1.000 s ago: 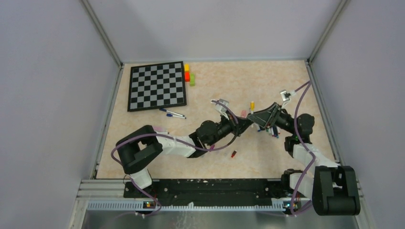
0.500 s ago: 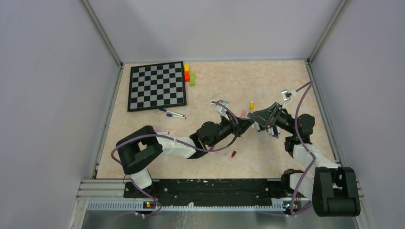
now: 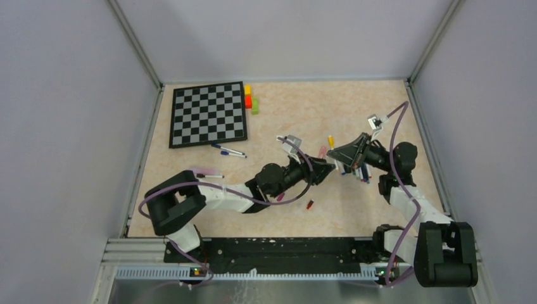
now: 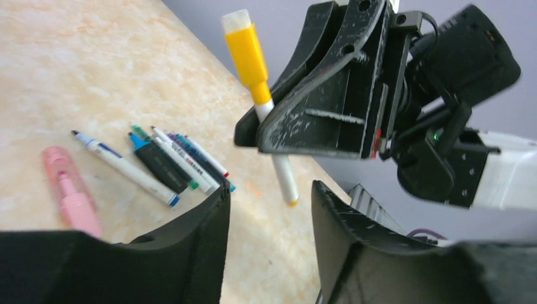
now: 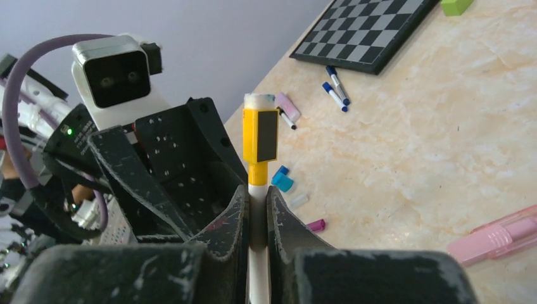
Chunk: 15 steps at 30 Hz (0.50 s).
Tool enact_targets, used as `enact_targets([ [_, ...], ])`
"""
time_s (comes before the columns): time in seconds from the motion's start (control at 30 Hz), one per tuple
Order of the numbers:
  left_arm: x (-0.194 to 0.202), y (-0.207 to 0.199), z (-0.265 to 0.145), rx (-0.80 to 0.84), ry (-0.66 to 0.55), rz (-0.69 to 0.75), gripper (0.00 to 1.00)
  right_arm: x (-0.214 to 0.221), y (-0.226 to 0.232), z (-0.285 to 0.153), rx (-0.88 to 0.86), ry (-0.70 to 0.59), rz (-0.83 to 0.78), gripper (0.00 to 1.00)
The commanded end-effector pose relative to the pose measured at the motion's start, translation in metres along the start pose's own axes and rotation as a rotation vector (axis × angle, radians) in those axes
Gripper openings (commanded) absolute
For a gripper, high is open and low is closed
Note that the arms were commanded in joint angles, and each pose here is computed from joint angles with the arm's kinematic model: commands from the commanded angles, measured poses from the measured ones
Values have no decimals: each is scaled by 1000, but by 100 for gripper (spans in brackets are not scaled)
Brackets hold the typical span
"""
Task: Open the pen caps
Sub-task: Pick up the pen from the center of the board.
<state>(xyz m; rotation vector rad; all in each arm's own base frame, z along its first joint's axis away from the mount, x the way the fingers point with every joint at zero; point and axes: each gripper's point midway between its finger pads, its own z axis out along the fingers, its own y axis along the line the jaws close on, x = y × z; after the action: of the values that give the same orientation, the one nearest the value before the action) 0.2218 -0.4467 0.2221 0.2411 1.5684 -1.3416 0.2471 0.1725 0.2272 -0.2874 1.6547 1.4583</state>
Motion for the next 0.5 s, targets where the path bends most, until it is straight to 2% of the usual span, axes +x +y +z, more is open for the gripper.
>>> enact_targets([
  [0.0,-43,-16,-38,54,-89,162,64,10,8,1,-95,147,-182,0],
  [0.1,-55,-14,-60,78,-100,201,91,20,9,-3,-151,229,-245,0],
  [0.13,-59,-14,-64,93,-95,202,97,25,8,-5,-174,259,-262,0],
  [0.23,-68,-9,-68,158,-40,136,99,39,12,-13,-259,333,-278,0],
  [0.47,-67,-21,-56,338,-3,-4,97,47,15,-16,-312,353,-253,0],
])
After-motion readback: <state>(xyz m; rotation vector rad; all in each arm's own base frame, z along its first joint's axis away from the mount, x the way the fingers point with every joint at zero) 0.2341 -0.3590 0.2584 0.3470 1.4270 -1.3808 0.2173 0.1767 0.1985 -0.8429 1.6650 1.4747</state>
